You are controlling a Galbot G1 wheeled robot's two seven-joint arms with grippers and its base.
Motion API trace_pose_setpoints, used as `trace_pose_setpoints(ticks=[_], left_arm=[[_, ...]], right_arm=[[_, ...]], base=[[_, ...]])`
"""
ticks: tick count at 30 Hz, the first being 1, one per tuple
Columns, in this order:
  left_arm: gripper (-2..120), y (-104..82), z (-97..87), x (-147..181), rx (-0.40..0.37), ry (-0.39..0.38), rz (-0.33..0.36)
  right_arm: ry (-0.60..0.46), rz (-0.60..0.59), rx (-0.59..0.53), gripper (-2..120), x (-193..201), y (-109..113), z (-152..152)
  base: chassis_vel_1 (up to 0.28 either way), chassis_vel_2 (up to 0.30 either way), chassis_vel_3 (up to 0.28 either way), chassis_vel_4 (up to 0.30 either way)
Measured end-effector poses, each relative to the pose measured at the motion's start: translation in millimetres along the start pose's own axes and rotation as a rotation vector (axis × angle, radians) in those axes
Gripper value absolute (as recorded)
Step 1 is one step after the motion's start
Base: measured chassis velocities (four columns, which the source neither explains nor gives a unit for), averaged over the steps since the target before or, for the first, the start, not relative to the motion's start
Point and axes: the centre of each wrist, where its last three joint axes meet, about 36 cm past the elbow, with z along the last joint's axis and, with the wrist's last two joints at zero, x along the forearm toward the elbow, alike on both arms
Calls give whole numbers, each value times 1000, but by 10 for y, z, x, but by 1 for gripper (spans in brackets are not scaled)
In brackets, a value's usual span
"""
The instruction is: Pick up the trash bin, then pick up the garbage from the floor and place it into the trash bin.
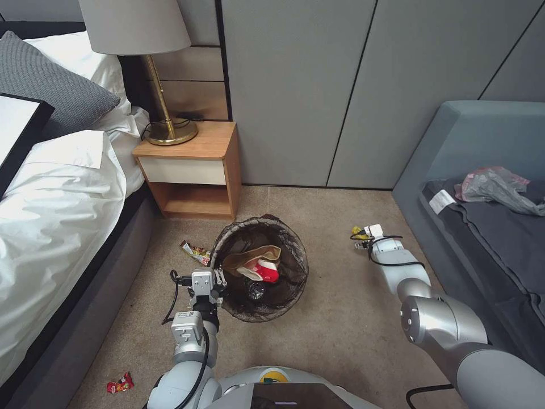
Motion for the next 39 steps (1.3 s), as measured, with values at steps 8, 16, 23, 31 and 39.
trace_pose_setpoints(ticks=[8,16,23,31,39], left_arm=[[0,0,0,0,0,0,0],[0,0,0,0,0,0,0],[0,0,0,0,0,0,0],[0,0,0,0,0,0,0],[0,0,0,-1,0,0,0]], right_arm=[[1,-21,-84,100,-14,113,-26],[18,4,-99,100,-16,53,51],[30,14,-110,100,-19,22,178],[28,24,-112,100,-14,-18,199],[10,38,-113,100,-11,-36,256]], base=[[0,0,0,0],[0,0,0,0],[0,0,0,0],[-87,89,89,-91],[-93,85,98,-77]])
